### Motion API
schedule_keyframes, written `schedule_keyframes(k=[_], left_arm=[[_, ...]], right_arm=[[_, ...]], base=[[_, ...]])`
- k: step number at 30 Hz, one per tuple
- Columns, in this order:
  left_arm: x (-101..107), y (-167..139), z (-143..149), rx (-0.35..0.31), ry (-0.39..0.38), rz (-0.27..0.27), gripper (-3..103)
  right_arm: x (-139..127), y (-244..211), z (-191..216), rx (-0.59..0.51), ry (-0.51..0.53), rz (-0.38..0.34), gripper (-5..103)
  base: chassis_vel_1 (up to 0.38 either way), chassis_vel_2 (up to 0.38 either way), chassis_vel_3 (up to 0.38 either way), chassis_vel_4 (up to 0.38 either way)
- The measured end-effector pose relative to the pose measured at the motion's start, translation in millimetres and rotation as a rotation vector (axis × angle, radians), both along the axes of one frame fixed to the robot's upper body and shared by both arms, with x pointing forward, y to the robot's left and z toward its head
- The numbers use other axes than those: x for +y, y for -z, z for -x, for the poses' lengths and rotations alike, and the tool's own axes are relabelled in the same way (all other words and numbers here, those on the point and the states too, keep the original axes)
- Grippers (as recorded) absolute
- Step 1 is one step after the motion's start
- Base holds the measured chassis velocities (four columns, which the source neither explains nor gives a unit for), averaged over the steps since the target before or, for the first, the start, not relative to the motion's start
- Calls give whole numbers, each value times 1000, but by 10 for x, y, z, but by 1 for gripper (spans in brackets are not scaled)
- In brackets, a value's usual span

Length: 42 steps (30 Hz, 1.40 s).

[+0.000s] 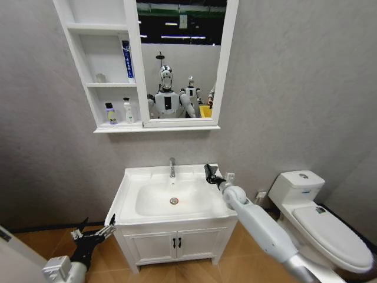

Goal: Move facial cleanser and shampoo from washbasin to cabinet, then wipe washbasin with towel.

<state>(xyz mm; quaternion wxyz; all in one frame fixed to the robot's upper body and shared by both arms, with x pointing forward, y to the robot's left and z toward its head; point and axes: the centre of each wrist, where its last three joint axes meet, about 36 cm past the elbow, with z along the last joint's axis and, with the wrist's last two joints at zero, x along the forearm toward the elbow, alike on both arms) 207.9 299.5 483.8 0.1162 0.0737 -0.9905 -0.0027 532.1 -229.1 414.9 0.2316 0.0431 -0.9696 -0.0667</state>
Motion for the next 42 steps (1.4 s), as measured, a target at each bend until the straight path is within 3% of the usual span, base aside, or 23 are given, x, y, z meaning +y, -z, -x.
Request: schedule_keyframes(k=[26, 36, 42], left_arm=[[0, 0, 0, 0, 0, 0, 100], [0, 0, 0, 0, 0, 0, 100], [0, 0, 0, 0, 0, 0, 100]], right_arm=[[390, 197, 457, 20, -55, -28, 4], [583, 314, 572, 115, -78, -26, 4], [421, 560, 410, 196, -90, 11, 4]], base=[[-30, 29, 32, -33], [-85, 84, 71, -73], [43, -23, -20, 30]])
